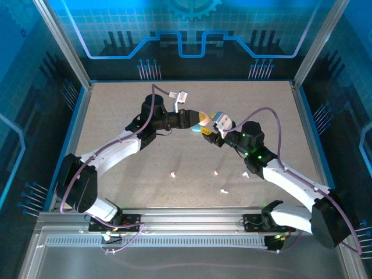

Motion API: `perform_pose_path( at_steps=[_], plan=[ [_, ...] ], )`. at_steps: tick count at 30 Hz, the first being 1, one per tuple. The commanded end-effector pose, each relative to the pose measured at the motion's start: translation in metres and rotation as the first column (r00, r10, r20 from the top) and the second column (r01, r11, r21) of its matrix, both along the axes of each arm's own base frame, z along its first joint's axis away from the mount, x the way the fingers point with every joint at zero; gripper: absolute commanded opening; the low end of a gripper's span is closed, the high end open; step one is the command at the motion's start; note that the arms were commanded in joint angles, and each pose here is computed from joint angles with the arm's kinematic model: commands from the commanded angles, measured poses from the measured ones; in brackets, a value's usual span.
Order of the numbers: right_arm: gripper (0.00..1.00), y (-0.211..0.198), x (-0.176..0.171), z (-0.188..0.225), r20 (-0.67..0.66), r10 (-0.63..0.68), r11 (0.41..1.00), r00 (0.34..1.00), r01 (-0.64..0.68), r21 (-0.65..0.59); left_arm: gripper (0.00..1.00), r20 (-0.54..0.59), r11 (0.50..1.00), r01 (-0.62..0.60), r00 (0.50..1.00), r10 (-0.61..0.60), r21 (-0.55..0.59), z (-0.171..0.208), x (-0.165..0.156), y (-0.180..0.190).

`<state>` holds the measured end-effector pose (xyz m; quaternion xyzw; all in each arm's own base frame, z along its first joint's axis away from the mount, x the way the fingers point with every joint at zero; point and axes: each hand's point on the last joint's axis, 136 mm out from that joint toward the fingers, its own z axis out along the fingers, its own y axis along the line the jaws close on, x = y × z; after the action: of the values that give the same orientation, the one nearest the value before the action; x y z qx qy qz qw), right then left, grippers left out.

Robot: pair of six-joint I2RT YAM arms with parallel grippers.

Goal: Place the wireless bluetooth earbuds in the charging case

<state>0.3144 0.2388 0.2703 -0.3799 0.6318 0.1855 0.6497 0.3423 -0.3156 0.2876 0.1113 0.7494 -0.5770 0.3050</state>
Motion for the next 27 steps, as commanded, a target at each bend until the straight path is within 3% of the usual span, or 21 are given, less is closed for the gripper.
perform_pose_path(
  at_steps=[1, 8, 15, 22, 27],
  plan=[
    [0.56, -0.004, -0.001, 0.031, 0.103, -0.001, 0.999, 0.995, -0.004, 0.055, 0.25, 0.023, 0.999, 0.009, 1.000, -0.008, -0.042, 0.019, -0.005, 0.002],
    [0.50, 0.001, 0.005, 0.037, 0.110, 0.007, 0.998, 0.994, -0.013, 0.056, 0.25, 0.021, 0.999, 0.014, 1.000, -0.013, -0.046, 0.021, -0.006, 0.002],
    [0.52, 0.002, 0.007, 0.040, 0.113, 0.004, 0.998, 0.994, -0.011, 0.064, 0.25, 0.023, 0.999, 0.023, 0.999, -0.022, -0.046, 0.021, -0.007, 0.001],
    [0.44, 0.002, 0.008, 0.041, 0.112, 0.001, 0.998, 0.994, -0.008, 0.062, 0.26, 0.028, 0.999, 0.030, 0.999, -0.029, -0.044, 0.021, -0.008, 0.000],
    [0.39, 0.007, 0.002, 0.037, 0.044, 0.063, 0.996, 0.997, -0.065, 0.060, 0.44, 0.078, 0.999, 0.018, 0.997, -0.016, -0.027, 0.023, -0.009, 0.003]
  ],
)
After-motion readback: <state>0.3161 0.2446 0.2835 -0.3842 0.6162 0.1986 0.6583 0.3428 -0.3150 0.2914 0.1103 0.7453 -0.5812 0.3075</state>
